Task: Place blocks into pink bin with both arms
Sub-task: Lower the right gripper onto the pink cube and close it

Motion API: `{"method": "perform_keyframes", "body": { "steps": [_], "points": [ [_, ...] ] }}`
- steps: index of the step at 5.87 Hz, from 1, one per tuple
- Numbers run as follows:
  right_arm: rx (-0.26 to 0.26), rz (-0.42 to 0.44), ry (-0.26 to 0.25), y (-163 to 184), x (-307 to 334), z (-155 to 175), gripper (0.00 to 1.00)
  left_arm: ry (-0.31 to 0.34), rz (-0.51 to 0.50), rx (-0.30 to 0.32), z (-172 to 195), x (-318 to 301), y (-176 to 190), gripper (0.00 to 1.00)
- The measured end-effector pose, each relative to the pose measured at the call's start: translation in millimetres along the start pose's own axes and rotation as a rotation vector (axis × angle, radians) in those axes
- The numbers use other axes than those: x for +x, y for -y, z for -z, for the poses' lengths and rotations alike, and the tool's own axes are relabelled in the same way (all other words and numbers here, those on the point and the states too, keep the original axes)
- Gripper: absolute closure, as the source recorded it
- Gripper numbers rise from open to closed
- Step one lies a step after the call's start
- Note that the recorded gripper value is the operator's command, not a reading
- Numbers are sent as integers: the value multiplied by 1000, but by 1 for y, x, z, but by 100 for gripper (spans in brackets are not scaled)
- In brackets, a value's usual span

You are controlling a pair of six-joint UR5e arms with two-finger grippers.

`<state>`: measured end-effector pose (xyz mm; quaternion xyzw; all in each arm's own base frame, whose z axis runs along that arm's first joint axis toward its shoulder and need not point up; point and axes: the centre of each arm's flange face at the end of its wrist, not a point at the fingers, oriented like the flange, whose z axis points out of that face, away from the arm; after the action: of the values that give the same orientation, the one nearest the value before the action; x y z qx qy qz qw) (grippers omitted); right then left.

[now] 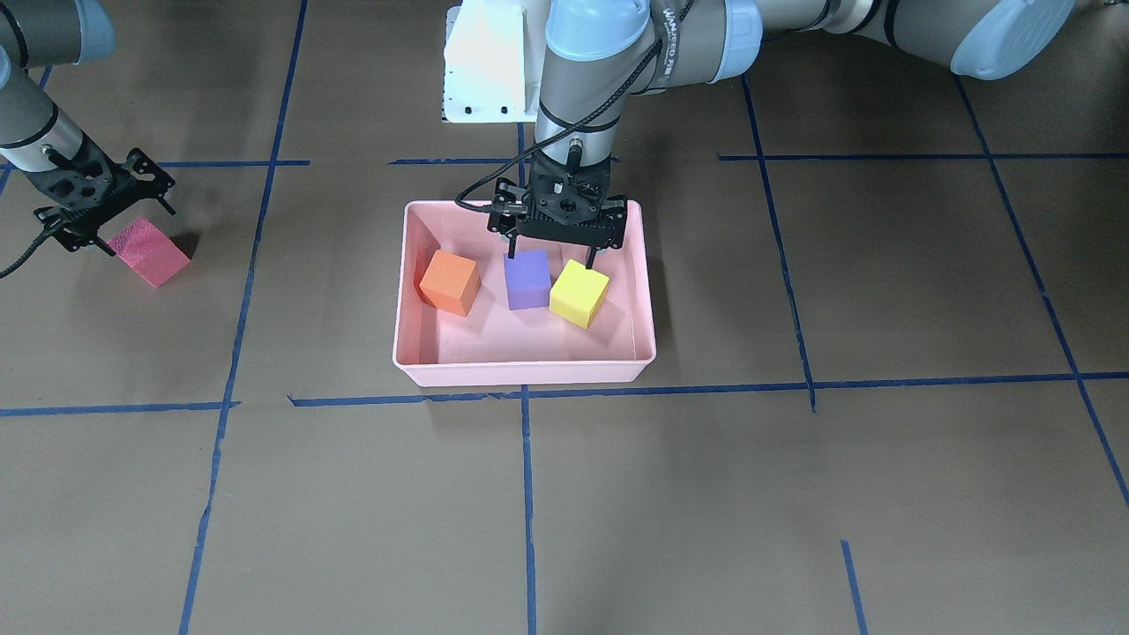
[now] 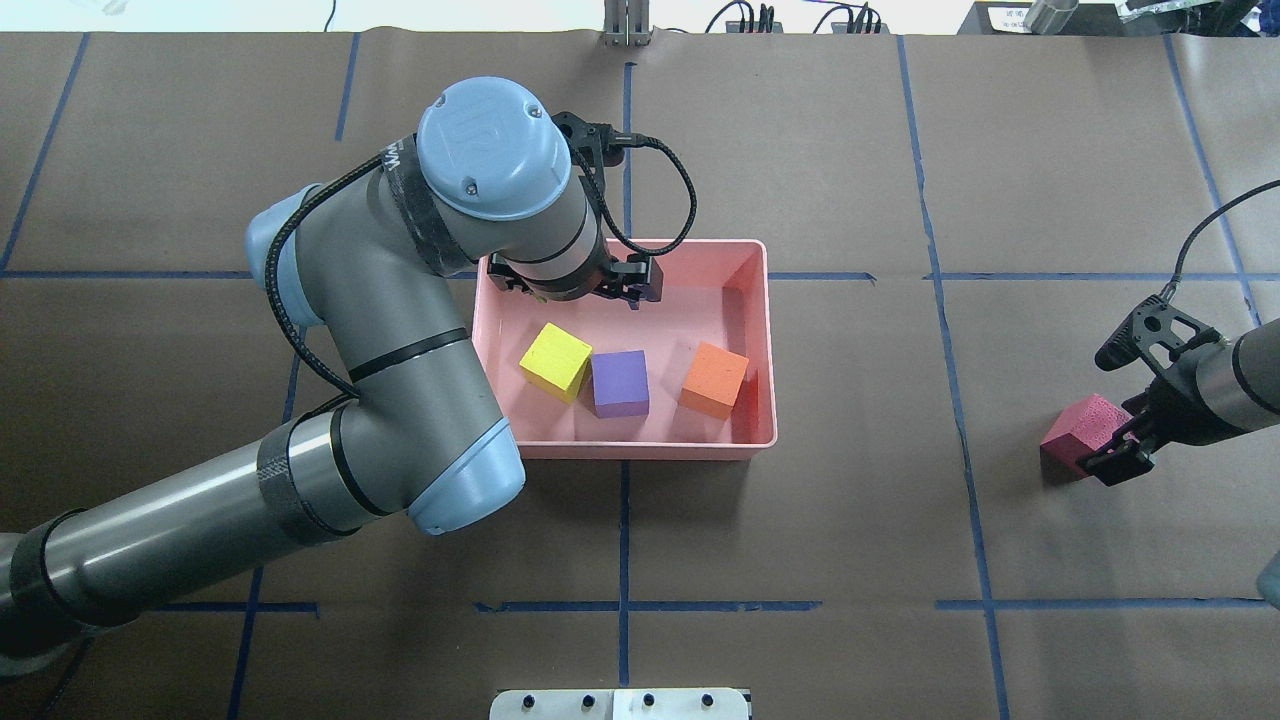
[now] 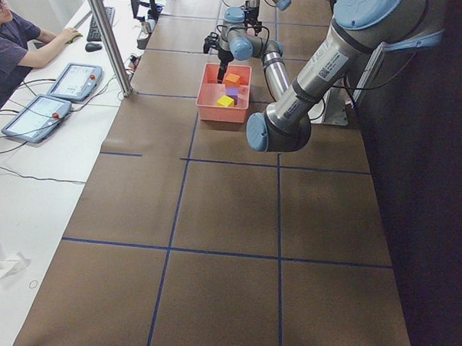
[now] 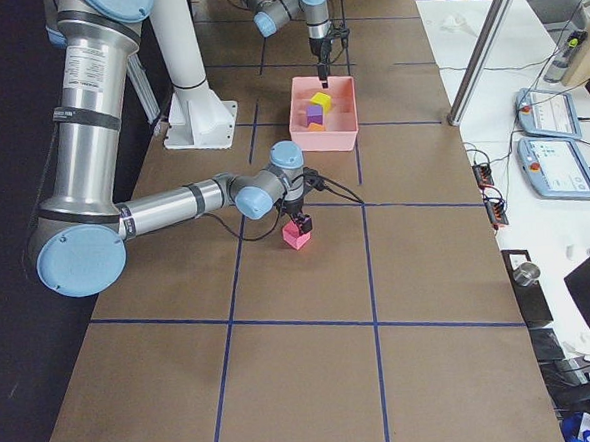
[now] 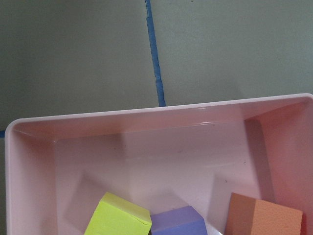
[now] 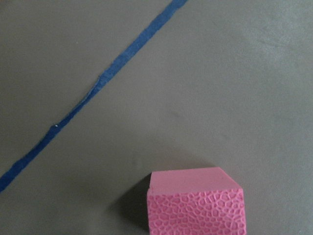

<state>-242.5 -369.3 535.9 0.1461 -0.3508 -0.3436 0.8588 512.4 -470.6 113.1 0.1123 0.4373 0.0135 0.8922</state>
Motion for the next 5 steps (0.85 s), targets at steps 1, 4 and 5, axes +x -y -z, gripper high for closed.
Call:
{"method": "perform_keyframes", "body": {
  "steps": [1,4,5],
  "points": [
    [-9,11,-3,-1,3,-5,0,1,0,-2,-1,-1,-1,0],
    [-33,9,-8,0,11,-23,25,7,-3,-8,-6,-4,-4,0],
    [-43,4,-12,4,16,-32,51,10,-6,-11,-8,-5,-5,0]
  ]
}}
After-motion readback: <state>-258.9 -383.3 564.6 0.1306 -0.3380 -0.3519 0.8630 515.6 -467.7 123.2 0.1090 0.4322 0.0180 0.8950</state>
